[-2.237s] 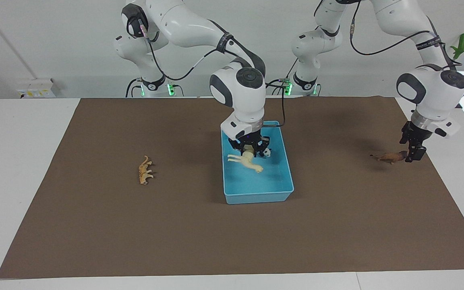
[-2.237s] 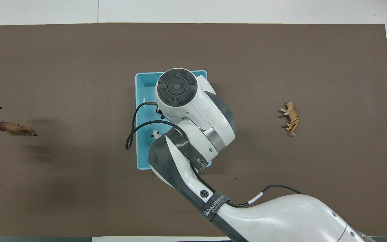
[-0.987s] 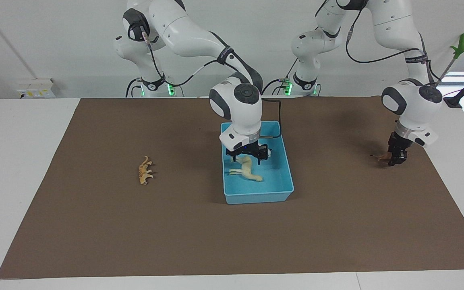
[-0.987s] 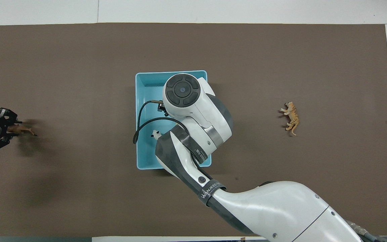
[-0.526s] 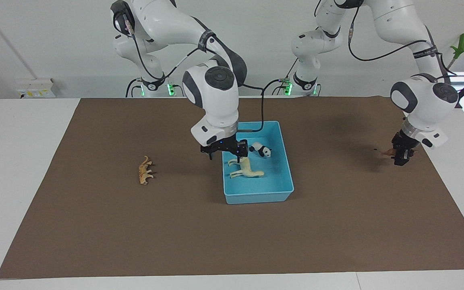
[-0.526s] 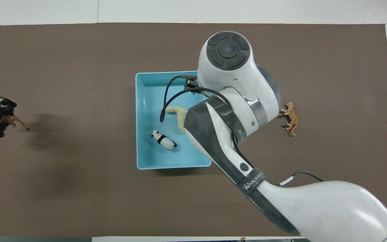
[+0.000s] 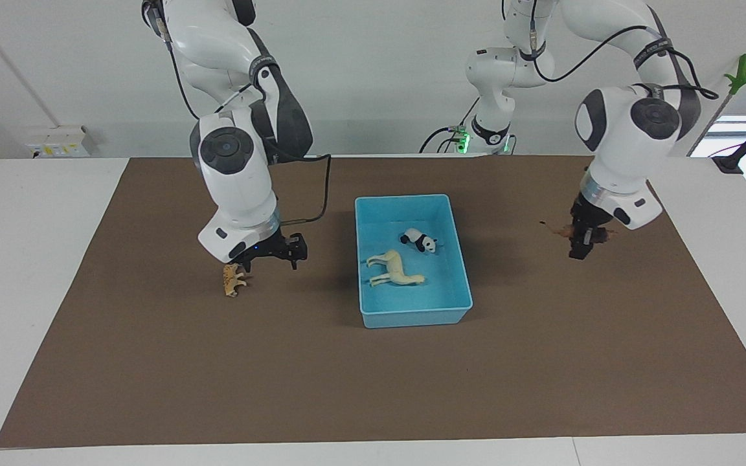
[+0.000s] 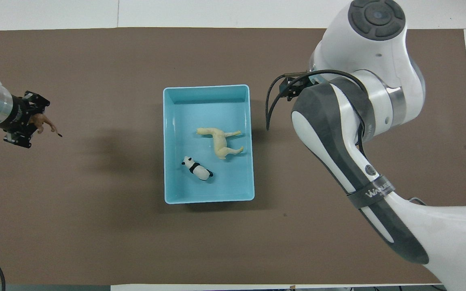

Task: Put all toys into storage box
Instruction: 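Release the camel and withdraw the right gripper toward the deer, then place the horse in the box while the right gripper grasps the deer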

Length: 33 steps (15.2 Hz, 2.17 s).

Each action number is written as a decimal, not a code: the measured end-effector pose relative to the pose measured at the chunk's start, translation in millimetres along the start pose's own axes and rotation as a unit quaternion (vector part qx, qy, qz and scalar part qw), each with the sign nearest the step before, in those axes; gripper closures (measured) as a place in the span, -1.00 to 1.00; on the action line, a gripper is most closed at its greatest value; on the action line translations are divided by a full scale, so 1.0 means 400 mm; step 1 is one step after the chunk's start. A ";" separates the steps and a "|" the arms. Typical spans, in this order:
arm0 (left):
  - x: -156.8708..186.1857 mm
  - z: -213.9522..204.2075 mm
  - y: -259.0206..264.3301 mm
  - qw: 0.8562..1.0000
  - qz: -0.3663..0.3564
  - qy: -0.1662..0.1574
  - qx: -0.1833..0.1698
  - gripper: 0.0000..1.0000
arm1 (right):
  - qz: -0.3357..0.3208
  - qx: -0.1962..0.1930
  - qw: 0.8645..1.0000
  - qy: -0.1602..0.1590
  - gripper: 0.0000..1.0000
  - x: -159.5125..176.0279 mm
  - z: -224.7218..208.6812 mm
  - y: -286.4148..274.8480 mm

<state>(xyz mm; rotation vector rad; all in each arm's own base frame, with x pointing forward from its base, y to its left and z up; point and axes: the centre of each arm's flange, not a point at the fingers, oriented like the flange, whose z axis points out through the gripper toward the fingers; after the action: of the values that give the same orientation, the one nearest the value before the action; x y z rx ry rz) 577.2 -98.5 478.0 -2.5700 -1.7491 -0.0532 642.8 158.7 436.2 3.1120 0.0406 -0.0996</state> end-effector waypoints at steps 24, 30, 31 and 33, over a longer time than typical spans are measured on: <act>-0.612 0.186 -0.029 0.997 0.016 -0.033 -0.072 -0.39 | 0.048 0.023 0.996 0.070 -1.00 -0.184 0.297 0.282; -0.591 0.158 -0.022 0.998 0.016 -0.028 -0.054 -1.00 | 0.058 0.022 0.996 0.059 -1.00 -0.203 0.328 0.309; -0.565 0.127 -0.015 0.998 0.023 -0.025 -0.045 -1.00 | 0.056 0.022 0.997 0.057 -1.00 -0.207 0.332 0.305; -0.472 0.047 -0.002 0.998 0.045 -0.019 -0.035 -1.00 | 0.053 0.022 0.997 0.054 -1.00 -0.212 0.338 0.298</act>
<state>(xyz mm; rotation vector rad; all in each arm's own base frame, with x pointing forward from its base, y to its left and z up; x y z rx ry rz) 507.5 -272.9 450.5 -2.7130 -1.6720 -0.0641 552.8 33.8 309.9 3.1516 -0.1273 0.0718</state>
